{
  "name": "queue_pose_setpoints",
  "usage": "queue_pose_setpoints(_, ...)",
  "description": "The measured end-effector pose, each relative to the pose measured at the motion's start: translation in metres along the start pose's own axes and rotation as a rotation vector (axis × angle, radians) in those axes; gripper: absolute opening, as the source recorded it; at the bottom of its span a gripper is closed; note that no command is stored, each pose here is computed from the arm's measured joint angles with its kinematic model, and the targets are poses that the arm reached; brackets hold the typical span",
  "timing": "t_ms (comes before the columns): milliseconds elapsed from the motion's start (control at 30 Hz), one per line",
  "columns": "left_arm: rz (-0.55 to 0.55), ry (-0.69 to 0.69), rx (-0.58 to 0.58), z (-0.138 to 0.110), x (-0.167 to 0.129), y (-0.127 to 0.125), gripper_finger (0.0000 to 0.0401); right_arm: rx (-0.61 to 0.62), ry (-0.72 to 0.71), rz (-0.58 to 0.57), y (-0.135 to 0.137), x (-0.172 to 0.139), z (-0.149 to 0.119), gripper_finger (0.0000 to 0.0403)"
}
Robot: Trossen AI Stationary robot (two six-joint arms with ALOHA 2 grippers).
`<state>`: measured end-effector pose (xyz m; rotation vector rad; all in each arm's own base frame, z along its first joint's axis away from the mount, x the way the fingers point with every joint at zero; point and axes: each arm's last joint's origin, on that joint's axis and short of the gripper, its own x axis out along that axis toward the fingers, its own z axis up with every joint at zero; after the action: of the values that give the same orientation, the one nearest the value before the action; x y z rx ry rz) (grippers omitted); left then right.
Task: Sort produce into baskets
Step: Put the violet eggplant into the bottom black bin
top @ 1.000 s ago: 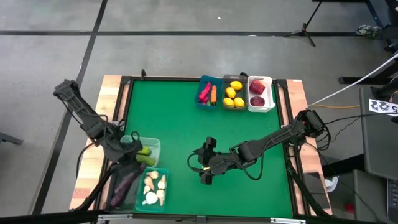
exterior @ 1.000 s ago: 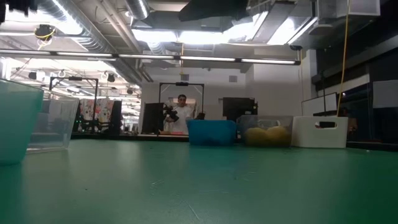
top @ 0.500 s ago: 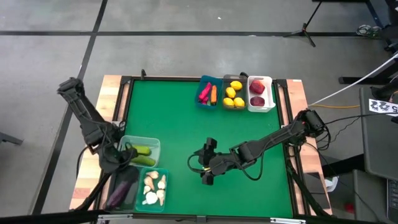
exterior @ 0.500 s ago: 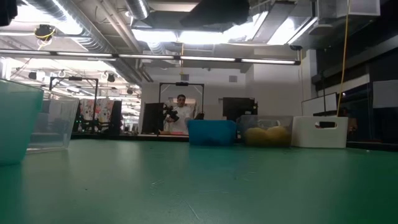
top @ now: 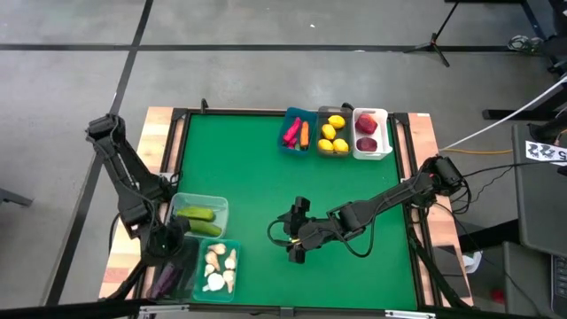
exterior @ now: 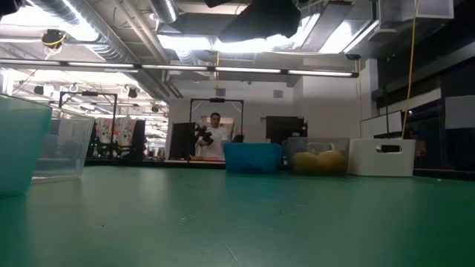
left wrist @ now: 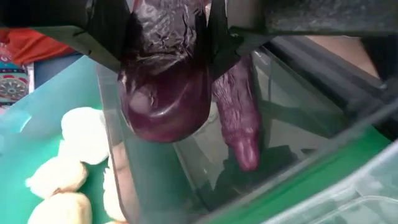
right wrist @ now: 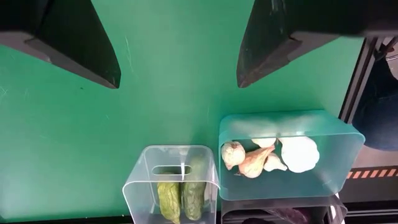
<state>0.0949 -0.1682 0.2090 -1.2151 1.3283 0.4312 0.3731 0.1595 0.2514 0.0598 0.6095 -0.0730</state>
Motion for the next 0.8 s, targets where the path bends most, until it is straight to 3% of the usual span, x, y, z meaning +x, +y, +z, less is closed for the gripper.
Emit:
queue_pose_setpoints(533, -0.006, -0.001, 0.136, 0.0004, 0.0018, -0.0021, 0.0159, -0.005, -0.001, 0.0, 0.0, 0.0, 0.0001, 0.0319)
queue_pose_setpoints(800, -0.031, -0.002, 0.189, 0.0003, 0.0017, -0.0044, 0.0246, -0.006, 0.0, 0.0, 0.0, 0.0, 0.0, 0.0319)
